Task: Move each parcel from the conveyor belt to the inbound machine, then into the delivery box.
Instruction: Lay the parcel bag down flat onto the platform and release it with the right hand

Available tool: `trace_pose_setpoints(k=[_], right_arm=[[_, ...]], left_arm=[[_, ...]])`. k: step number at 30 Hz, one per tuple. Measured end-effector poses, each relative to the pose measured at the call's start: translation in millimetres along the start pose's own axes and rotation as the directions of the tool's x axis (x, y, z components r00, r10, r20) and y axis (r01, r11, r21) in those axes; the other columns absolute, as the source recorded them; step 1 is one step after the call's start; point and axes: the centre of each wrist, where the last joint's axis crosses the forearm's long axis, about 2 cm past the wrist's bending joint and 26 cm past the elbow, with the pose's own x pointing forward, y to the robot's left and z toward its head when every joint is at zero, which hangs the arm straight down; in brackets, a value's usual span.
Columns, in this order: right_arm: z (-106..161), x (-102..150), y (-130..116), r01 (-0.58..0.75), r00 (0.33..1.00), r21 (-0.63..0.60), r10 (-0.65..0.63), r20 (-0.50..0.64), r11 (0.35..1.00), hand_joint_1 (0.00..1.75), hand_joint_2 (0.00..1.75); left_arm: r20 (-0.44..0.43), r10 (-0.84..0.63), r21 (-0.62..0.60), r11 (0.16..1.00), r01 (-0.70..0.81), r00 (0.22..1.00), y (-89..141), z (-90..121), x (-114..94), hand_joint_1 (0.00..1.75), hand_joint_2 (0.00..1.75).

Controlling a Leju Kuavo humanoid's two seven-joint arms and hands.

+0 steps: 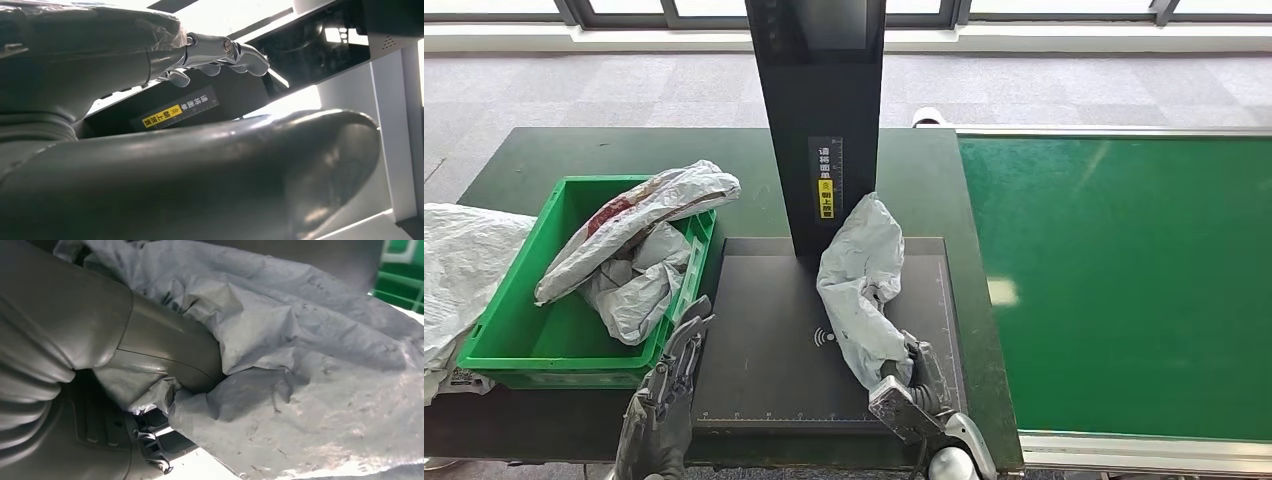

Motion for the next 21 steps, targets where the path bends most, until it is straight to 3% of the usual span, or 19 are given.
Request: trace_pose_setpoints(k=[1, 8, 14, 21], right_arm=[[-0.2, -0.4, 0.7, -0.006, 1.0, 0.008, 0.007, -0.008, 1.0, 0.0, 1.75], [4.8, 0.8, -14.9, 0.03, 0.998, -0.03, -0.031, -0.051, 0.999, 0.0, 1.75], [14.0, 5.4, -46.4, 0.097, 0.995, -0.149, -0.1, -0.01, 0.984, 0.0, 1.75], [19.2, 8.1, -61.0, 0.093, 0.996, -0.211, -0.094, 0.004, 0.973, 0.0, 1.75]], left_arm=[[-0.003, 0.003, -0.005, 1.0, -0.003, 1.0, 0.2, 0.1, -1.1, 0.0, 0.0], [-0.015, 0.041, -0.031, 0.999, -0.042, 0.999, -0.8, -1.7, -6.4, 0.0, 0.0], [-0.01, 0.061, -0.029, 0.998, -0.061, 0.998, -0.3, -6.5, -9.2, 0.0, 0.0], [-0.007, 0.061, -0.022, 0.998, -0.061, 0.998, 0.2, -8.4, -10.5, 0.0, 0.0]])
